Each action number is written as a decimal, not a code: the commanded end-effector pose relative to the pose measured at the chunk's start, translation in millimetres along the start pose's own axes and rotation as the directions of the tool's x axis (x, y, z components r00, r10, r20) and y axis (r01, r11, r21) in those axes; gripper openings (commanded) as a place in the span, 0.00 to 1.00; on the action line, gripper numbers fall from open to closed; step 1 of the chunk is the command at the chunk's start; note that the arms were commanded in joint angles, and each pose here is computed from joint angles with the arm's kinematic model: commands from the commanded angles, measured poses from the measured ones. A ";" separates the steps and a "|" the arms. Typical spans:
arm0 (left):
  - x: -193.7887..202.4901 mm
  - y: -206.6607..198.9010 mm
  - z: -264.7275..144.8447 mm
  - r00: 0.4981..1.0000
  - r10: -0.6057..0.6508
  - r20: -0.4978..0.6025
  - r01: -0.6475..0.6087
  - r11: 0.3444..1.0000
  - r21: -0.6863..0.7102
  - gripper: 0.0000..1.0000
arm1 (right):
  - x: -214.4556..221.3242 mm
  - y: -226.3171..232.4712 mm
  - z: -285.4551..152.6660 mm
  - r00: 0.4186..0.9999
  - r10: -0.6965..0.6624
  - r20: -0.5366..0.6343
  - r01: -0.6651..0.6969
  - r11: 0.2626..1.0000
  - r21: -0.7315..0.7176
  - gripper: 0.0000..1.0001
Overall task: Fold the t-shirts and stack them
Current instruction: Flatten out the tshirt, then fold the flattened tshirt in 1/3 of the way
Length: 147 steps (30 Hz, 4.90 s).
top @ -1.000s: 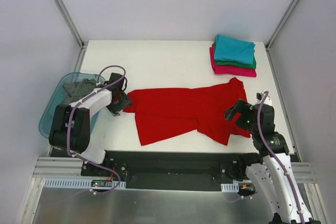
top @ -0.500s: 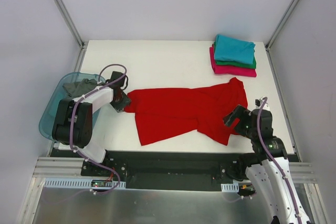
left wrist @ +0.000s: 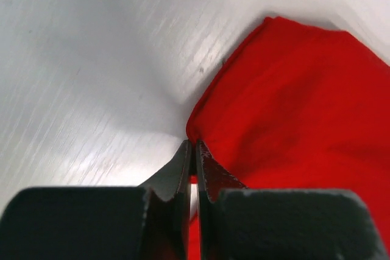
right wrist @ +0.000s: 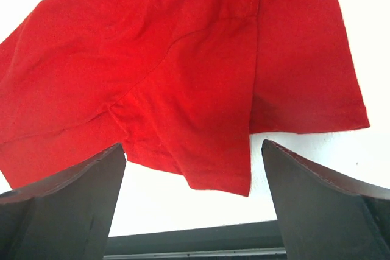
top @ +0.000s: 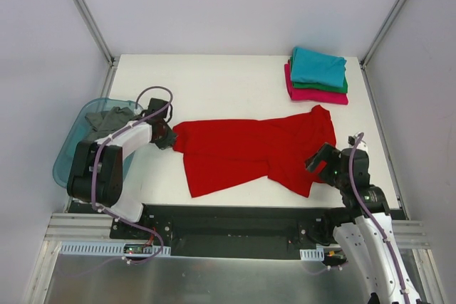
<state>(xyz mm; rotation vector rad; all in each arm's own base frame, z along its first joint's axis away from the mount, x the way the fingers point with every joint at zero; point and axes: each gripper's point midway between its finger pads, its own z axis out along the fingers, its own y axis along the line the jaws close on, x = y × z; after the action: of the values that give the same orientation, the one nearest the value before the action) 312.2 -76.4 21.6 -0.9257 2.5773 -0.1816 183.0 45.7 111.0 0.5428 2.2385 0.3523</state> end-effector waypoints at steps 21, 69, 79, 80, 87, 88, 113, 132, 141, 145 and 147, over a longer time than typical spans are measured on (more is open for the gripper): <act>-5.9 -9.6 -59.7 0.988 0.060 0.144 -0.090 0.973 0.214 0.00 | 83.9 -10.1 19.3 0.951 -0.076 -0.299 0.169 0.939 0.299 0.83; -127.6 -91.6 -445.0 0.675 -0.245 0.696 -0.403 0.669 0.625 0.00 | -277.5 157.3 -254.2 0.770 -0.114 0.628 0.270 0.950 -0.158 0.01; -95.5 -48.4 -583.6 0.526 -0.373 0.764 -0.565 0.518 0.642 0.00 | -298.3 195.2 -382.7 0.625 0.004 0.780 0.461 0.805 -0.373 0.01; -94.3 -44.9 -594.3 0.510 -0.382 0.771 -0.578 0.512 0.636 0.00 | -295.7 199.4 -391.6 0.621 0.020 0.784 0.480 0.780 -0.400 0.01; -96.6 -42.9 -613.6 0.486 -0.390 0.782 -0.592 0.512 0.622 0.00 | -306.0 204.6 -413.4 0.577 0.086 0.812 0.488 0.761 -0.428 0.01; -99.0 -45.7 -610.1 0.491 -0.382 0.783 -0.588 0.518 0.621 0.00 | -310.9 205.2 -408.5 0.559 0.057 0.827 0.500 0.773 -0.391 0.01; -161.3 -126.6 4.4 0.936 0.188 0.299 -0.204 0.979 0.022 0.00 | -215.8 167.1 202.4 0.926 -0.373 -0.066 0.376 0.926 0.036 0.01; -142.9 -115.6 -21.7 0.966 0.148 0.214 -0.177 0.976 0.125 0.00 | -146.3 117.3 147.1 0.960 -0.212 -0.181 0.235 0.965 0.115 0.02; -95.8 -73.7 -49.3 0.975 0.156 0.157 -0.177 0.975 0.132 0.00 | -92.5 81.7 85.3 0.971 -0.166 -0.170 0.199 0.959 0.202 0.05; -74.7 -41.7 -56.5 0.978 0.143 0.150 -0.156 0.984 0.084 0.00 | -67.7 68.2 64.4 0.974 -0.148 -0.171 0.182 0.962 0.205 0.06; -63.4 -26.6 -57.5 0.982 0.131 0.140 -0.140 0.988 0.062 0.00 | -49.8 62.4 57.3 0.971 -0.140 -0.195 0.179 0.964 0.196 0.06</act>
<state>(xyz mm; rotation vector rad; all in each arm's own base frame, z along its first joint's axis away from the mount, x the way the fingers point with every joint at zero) 380.1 -65.1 102.7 -0.6506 2.4738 -0.1975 300.1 84.4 134.7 0.3768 2.5044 0.0893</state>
